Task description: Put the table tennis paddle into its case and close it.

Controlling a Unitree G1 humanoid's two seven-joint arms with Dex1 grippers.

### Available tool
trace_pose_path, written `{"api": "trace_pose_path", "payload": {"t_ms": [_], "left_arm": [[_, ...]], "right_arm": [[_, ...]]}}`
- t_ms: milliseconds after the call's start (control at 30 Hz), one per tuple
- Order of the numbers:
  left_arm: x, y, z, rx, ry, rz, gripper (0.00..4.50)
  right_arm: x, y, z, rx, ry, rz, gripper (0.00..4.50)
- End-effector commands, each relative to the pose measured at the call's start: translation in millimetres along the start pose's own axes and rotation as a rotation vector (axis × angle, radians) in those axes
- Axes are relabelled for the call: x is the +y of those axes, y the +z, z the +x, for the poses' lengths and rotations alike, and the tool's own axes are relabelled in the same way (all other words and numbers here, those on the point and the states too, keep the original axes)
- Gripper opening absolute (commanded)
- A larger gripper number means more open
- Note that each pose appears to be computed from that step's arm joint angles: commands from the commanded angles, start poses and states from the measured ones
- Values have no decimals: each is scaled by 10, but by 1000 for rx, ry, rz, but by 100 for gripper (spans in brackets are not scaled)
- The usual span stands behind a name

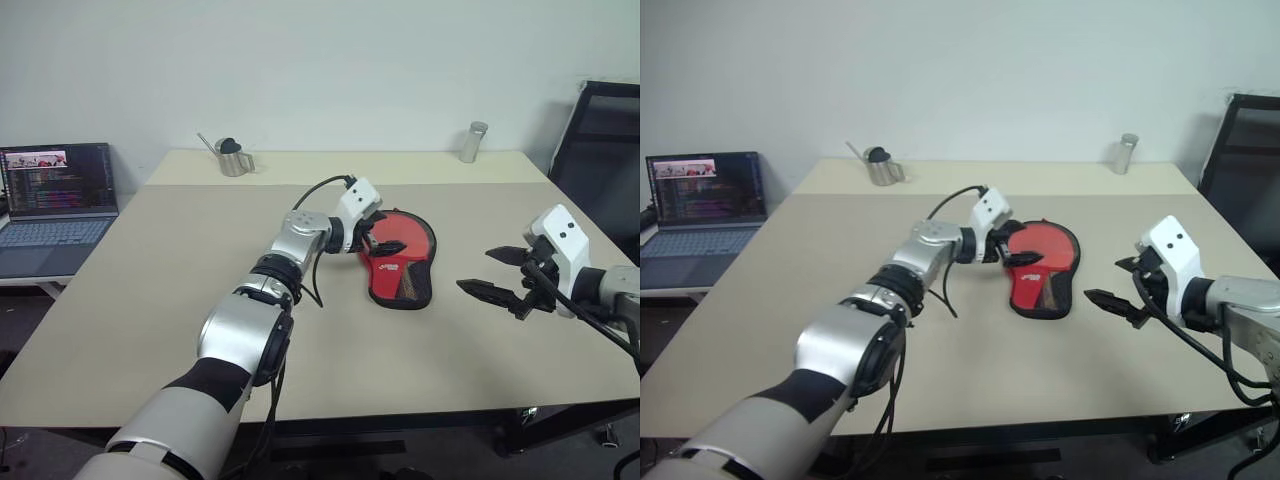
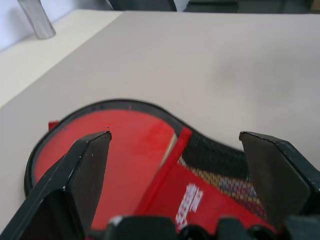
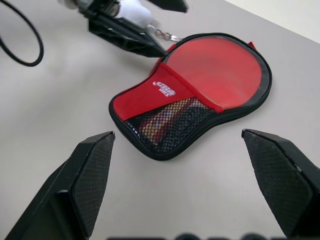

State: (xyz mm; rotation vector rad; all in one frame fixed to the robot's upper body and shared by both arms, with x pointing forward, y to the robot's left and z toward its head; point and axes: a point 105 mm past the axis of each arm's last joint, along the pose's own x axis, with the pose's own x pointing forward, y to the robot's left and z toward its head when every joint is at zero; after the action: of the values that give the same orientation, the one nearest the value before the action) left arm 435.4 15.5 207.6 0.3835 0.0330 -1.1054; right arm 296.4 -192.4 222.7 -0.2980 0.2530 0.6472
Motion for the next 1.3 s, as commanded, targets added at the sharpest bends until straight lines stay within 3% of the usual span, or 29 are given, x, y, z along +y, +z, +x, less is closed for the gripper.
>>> {"api": "trace_pose_path", "payload": {"t_ms": [33, 300, 500, 867, 1233, 1300], "left_arm": [[162, 107, -267, -72, 11, 36, 450], [333, -171, -941, -99, 21, 21, 450], [345, -276, -1243, -93, 82, 30, 450], [210, -262, -1326, -84, 100, 23, 450], [172, -244, -1317, -78, 95, 25, 450], [167, -246, -1319, -77, 95, 24, 450]], "right_arm": [[-58, 63, 126, -45, -10, 29, 448], [-315, -37, 699, -65, -70, 184, 448], [-438, -234, 1094, -9, -112, 241, 448], [-581, -469, 1506, 36, -190, 319, 448], [-458, -656, 1676, 105, -149, 383, 448], [-393, -680, 1709, 126, -127, 353, 410]]}}
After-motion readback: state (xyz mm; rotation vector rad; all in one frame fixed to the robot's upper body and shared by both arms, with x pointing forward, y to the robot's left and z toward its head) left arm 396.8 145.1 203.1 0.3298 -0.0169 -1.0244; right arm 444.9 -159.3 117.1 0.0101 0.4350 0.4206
